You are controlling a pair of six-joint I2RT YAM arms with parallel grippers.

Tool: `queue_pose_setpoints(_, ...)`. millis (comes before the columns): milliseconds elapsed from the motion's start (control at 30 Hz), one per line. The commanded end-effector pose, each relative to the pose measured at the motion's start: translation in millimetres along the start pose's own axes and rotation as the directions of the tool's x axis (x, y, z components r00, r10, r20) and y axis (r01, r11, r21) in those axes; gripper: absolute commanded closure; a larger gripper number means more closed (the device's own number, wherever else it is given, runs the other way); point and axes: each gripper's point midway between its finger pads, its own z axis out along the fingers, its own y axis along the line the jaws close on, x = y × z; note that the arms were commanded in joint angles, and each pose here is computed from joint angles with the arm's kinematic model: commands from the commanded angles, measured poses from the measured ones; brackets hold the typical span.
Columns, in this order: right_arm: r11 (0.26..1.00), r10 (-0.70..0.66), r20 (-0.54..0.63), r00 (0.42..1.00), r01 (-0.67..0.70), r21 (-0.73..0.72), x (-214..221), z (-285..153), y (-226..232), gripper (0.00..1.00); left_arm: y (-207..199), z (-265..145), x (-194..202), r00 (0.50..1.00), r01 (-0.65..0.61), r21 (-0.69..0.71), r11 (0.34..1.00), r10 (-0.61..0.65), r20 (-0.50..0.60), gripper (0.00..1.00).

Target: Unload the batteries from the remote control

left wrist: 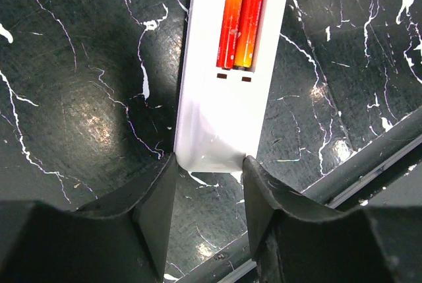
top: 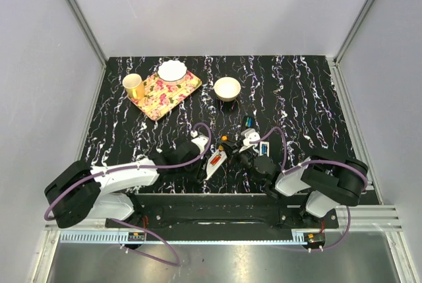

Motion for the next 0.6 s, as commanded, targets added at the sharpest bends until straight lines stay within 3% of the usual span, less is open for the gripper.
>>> queue_pose_setpoints(0, 0.971, 0.22, 0.082, 0.972, -0.211, -0.109, -24.4, -3.4, 23.9, 1.0, 4.8, 7.0, -15.4, 0.999, 0.01, -0.048, 0.999, -0.008, 0.042, 0.59)
queue_pose_setpoints(400, 0.963, 0.235, 0.093, 0.967, -0.22, -0.153, -35.1, 0.9, 15.8, 1.0, 7.3, 10.5, -11.7, 1.0, 0.014, -0.064, 0.998, -0.013, 0.022, 0.62)
queue_pose_setpoints(567, 0.94, 0.252, 0.083, 0.964, -0.223, -0.257, -44.9, -0.5, 29.4, 1.0, 8.1, 11.6, -9.9, 1.0, 0.013, -0.069, 0.998, -0.013, 0.012, 0.63)
